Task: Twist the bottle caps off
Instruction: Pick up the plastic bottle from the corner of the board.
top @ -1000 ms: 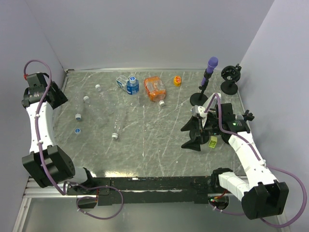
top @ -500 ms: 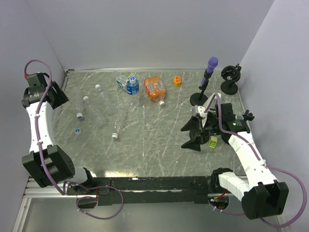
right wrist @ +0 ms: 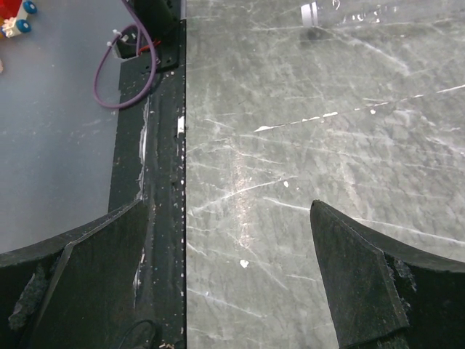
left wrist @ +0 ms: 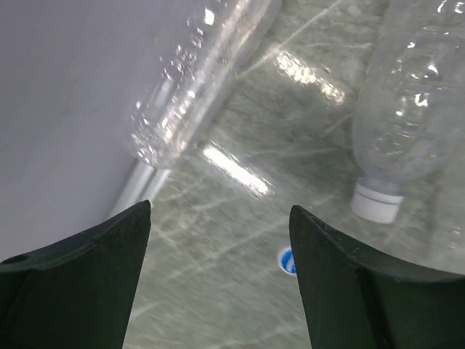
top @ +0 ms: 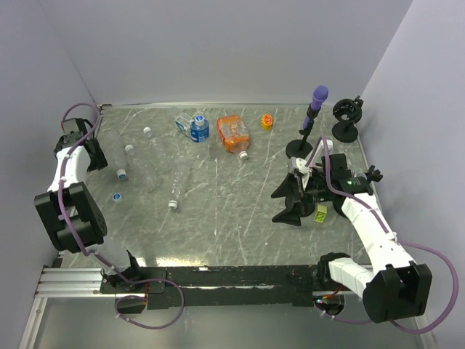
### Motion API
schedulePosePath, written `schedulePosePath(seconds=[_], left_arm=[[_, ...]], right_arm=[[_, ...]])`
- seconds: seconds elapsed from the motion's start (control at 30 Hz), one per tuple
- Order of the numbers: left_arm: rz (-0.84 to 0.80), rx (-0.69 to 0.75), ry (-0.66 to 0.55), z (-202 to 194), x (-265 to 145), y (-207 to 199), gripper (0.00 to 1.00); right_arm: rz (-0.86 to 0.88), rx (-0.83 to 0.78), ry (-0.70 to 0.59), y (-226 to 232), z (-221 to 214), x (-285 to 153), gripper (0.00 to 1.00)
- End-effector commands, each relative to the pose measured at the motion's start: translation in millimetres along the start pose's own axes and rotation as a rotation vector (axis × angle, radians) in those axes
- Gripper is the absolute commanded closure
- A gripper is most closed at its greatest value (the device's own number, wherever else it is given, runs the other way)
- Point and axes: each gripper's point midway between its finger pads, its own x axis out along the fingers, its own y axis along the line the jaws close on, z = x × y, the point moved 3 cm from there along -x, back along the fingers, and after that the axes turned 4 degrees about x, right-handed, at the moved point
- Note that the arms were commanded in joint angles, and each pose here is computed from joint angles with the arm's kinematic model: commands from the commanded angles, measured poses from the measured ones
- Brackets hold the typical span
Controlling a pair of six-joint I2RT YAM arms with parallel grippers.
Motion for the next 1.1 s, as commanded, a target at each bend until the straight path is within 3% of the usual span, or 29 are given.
schedulePosePath(seconds=[0.0,0.43,0.77,1.07], left_arm=[[0.081,0.111,-0.147,33.0,9.5,10.9,0.20],[0.148,0.190,-0.049,48.5,67.5,8.0,0.19],[0.141,0.160,0.021,39.9,94.8,10.8,0.33],[0.132,0.140,0.051,32.5,107.4,13.6,0.33]], right_arm=[[0.037,-0.015,-0.032,0.3,2.9,1.5,0.01],[0.036,0.019,-0.010,-7.7,-2.5,2.8,0.01],[0.042,0.037,-0.002,-10.7,-5.3,3.8,0.01],[0.043,0.042,0.005,-12.3,-6.8,4.0,0.01]])
